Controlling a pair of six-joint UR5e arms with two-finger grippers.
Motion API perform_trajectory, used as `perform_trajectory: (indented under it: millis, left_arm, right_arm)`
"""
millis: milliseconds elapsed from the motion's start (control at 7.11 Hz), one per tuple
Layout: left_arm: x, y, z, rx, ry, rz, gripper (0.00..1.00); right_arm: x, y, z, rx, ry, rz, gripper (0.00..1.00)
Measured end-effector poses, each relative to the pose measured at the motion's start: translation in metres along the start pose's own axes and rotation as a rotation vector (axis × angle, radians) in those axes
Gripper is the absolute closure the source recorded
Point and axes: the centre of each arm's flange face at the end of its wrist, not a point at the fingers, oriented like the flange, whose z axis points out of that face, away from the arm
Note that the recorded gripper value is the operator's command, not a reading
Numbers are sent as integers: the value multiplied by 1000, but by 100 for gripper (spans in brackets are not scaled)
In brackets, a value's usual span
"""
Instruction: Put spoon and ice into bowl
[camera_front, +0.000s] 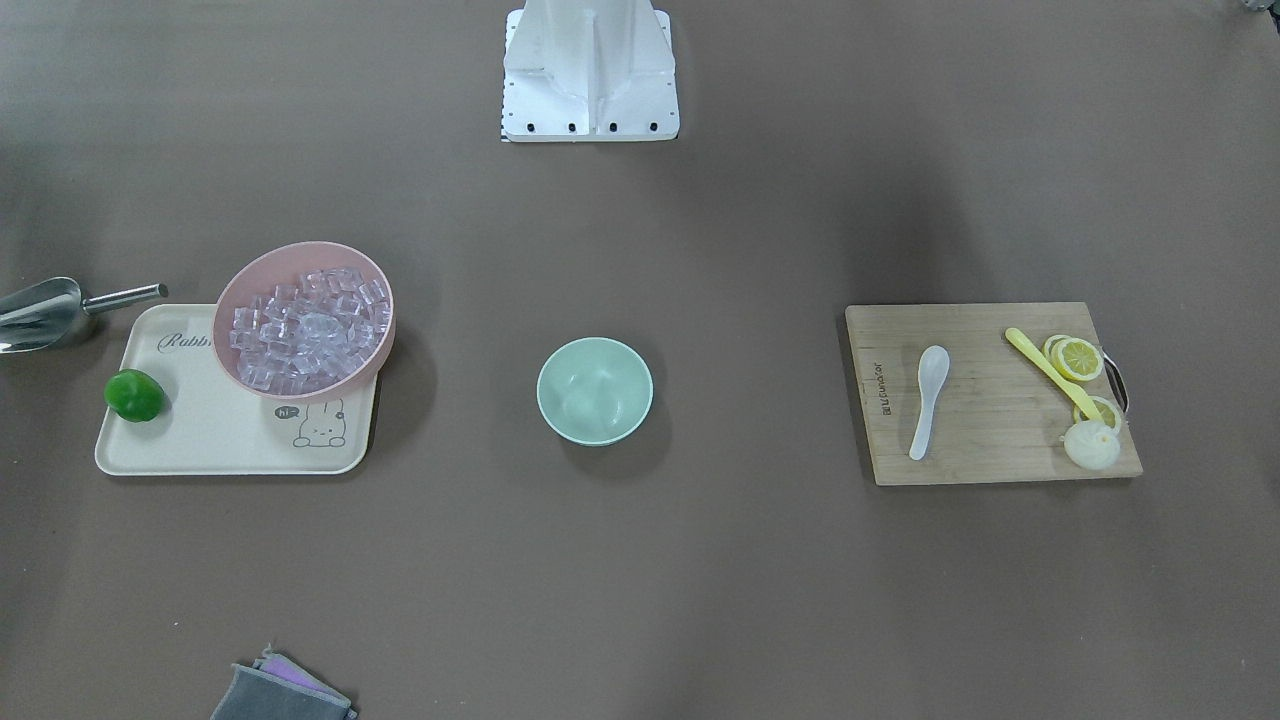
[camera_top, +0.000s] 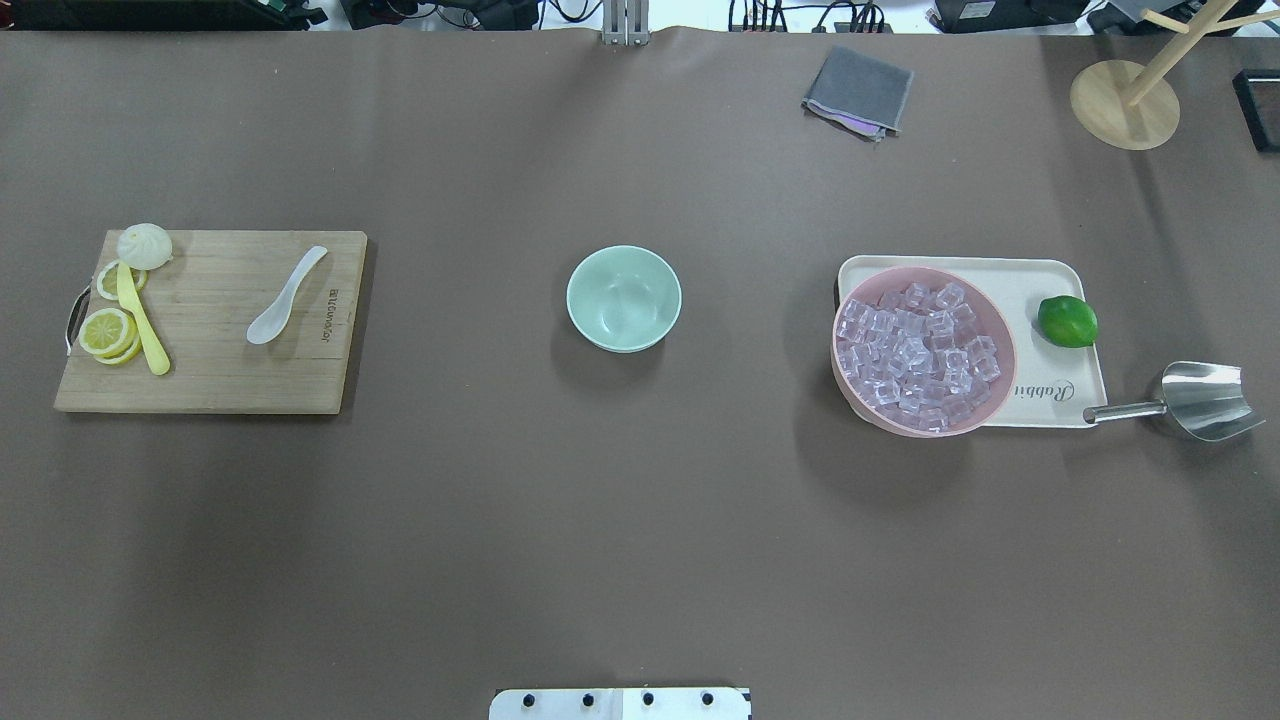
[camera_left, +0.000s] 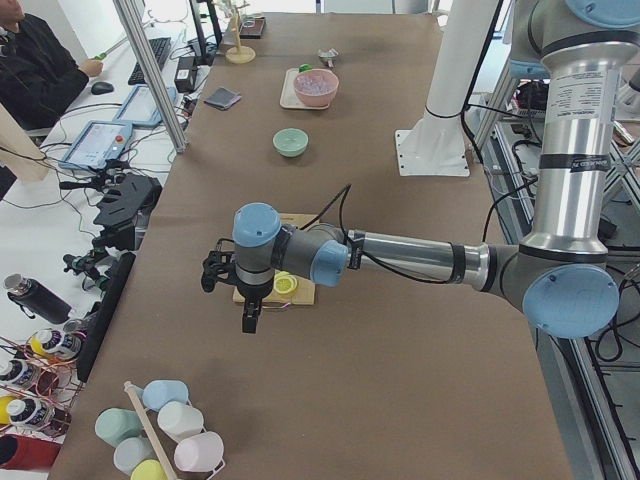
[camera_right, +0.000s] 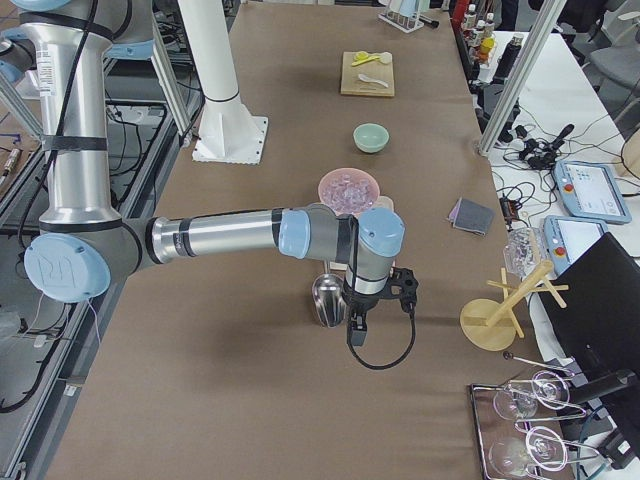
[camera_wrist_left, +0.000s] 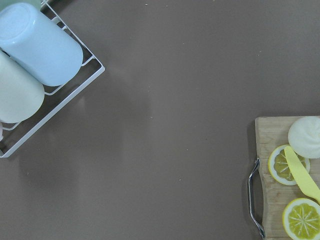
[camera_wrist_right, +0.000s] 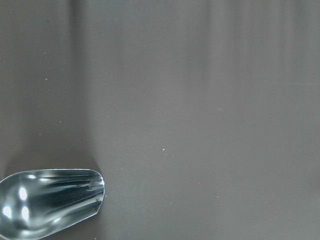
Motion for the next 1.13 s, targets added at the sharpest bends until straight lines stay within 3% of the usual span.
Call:
perform_trajectory:
  millis: [1126]
  left_arm:
    - [-2,1,4,-7,-5,2,2]
  right_arm:
    - [0,0,3,-6,-3,0,0]
